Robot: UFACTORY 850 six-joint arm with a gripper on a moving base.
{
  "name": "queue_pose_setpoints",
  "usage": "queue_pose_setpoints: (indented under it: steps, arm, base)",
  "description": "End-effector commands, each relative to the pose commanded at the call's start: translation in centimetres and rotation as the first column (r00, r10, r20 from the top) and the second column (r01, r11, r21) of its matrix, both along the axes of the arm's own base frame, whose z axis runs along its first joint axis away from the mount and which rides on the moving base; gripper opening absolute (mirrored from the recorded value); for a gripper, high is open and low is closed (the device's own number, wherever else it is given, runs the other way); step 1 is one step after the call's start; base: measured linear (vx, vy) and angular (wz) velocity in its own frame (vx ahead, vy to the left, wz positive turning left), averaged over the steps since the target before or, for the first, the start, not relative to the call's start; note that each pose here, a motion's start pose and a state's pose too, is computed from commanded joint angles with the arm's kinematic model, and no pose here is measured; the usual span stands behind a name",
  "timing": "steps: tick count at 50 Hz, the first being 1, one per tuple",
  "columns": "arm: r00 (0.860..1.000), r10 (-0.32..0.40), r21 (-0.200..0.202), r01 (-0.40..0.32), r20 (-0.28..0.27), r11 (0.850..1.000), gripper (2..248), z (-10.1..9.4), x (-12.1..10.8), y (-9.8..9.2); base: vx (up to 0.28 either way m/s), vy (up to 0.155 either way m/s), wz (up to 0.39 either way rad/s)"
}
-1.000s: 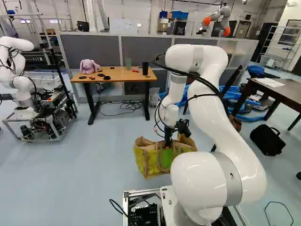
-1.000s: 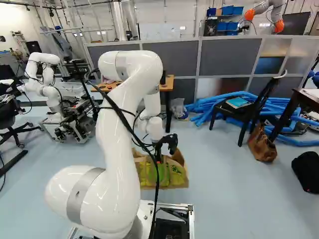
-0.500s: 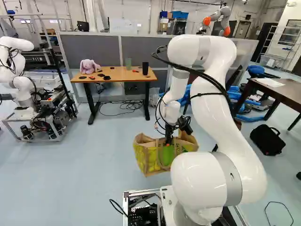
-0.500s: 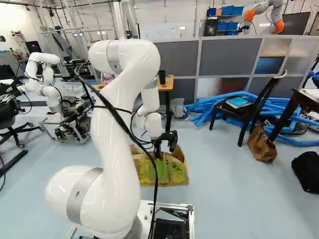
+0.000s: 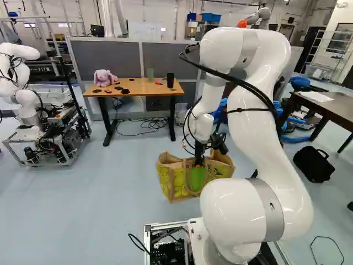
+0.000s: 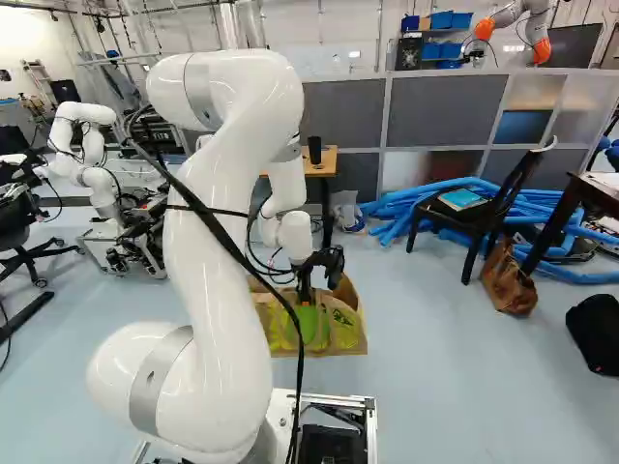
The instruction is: Pick up the bag on the ground and place it on the table
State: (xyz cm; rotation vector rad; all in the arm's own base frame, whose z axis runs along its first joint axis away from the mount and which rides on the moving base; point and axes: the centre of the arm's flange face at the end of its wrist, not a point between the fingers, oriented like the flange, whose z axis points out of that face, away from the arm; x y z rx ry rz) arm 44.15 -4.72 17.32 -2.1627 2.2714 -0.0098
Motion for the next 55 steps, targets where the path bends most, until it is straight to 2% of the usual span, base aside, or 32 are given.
queue_pose_setpoints:
  steps: [26,55]
  arm:
    - [0.998,0.001,-0.006,-0.001,0.058,1.0,23,3.9,-0.9,0.1]
    - [0.99,0.006,-0.015,-0.004,0.141,1.0,23,8.2,-0.8,0.3]
  base:
    - [0.0,0.0,0.0]
    - [0.0,0.0,0.0]
